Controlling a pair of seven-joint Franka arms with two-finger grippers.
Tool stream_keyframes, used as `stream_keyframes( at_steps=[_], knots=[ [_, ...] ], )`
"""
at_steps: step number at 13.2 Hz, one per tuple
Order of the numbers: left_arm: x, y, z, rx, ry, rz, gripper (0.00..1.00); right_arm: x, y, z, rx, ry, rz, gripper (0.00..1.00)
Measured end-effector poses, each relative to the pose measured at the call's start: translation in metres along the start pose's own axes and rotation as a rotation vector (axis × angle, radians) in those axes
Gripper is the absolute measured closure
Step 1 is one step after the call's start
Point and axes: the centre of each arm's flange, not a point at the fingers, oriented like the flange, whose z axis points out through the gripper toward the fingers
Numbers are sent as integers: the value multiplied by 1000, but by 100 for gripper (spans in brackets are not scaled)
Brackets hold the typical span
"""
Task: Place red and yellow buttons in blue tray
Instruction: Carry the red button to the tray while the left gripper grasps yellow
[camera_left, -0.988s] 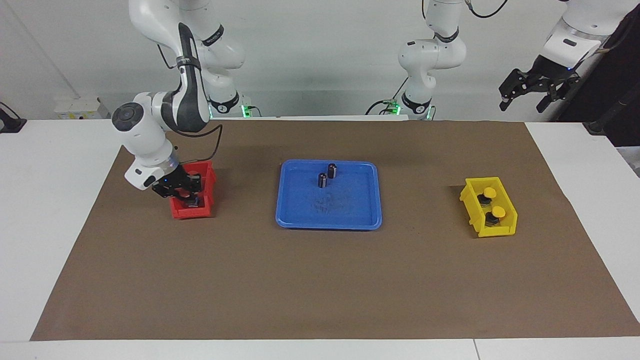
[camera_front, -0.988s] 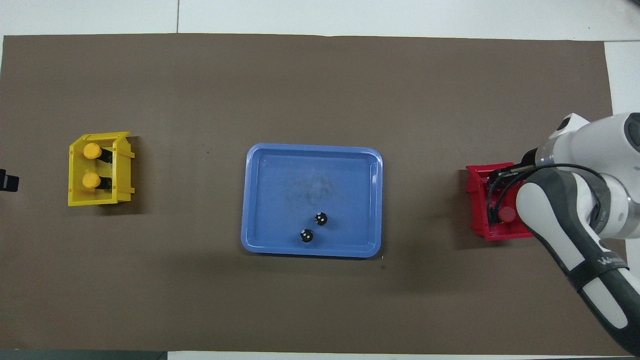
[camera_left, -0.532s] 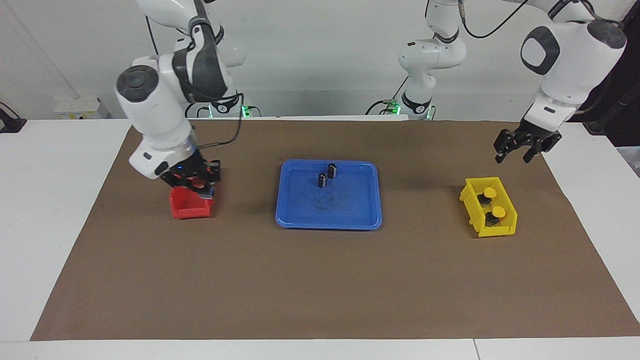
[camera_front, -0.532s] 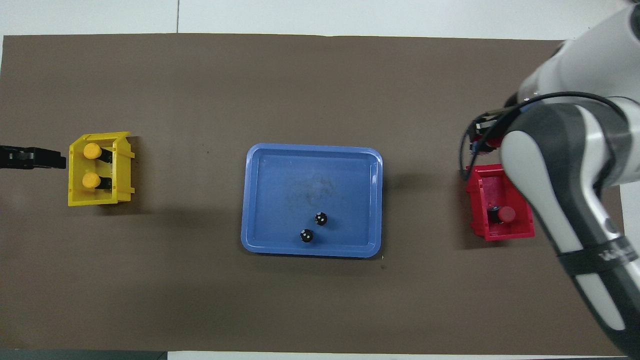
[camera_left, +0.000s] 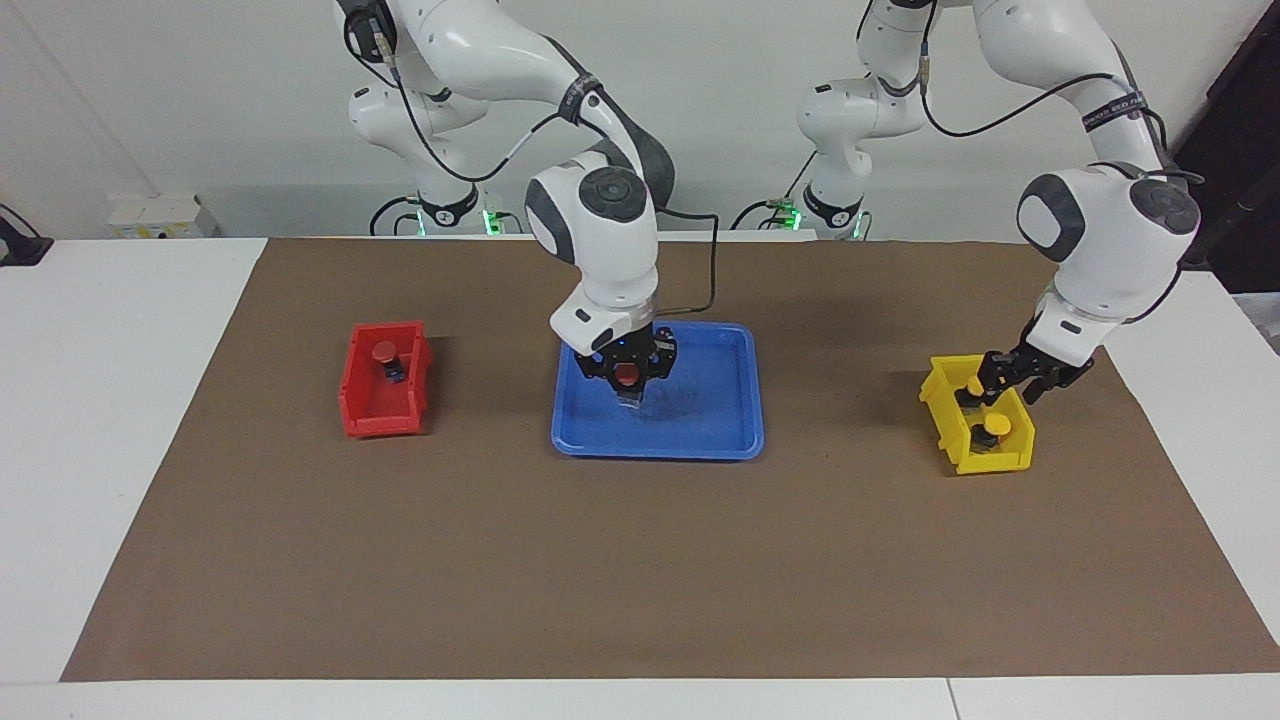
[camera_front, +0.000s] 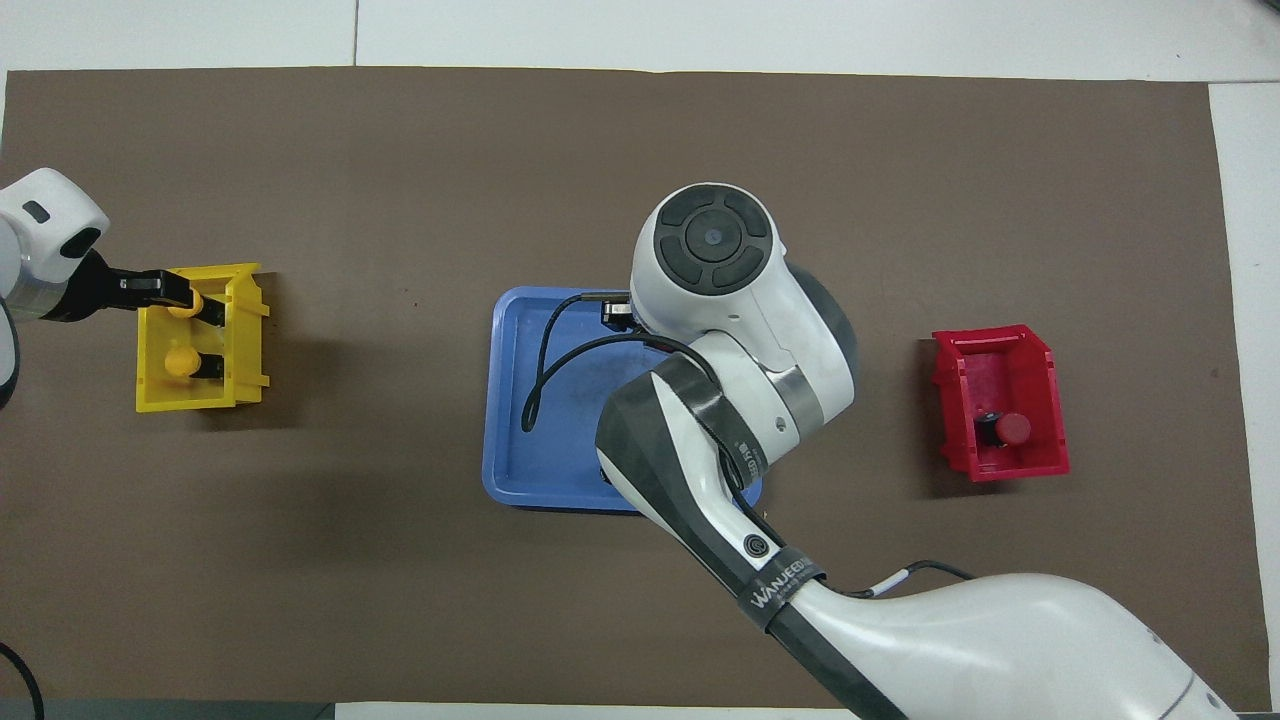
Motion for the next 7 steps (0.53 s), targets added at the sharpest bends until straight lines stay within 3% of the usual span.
stream_keyframes(
  at_steps=[5, 7],
  knots=[
    [2, -2, 37, 6, 25, -2, 35, -16, -6, 40, 7, 0, -2, 63],
    [2, -2, 46, 6, 22, -9, 40, -21, -4, 53, 3, -5, -4, 63]
  ],
)
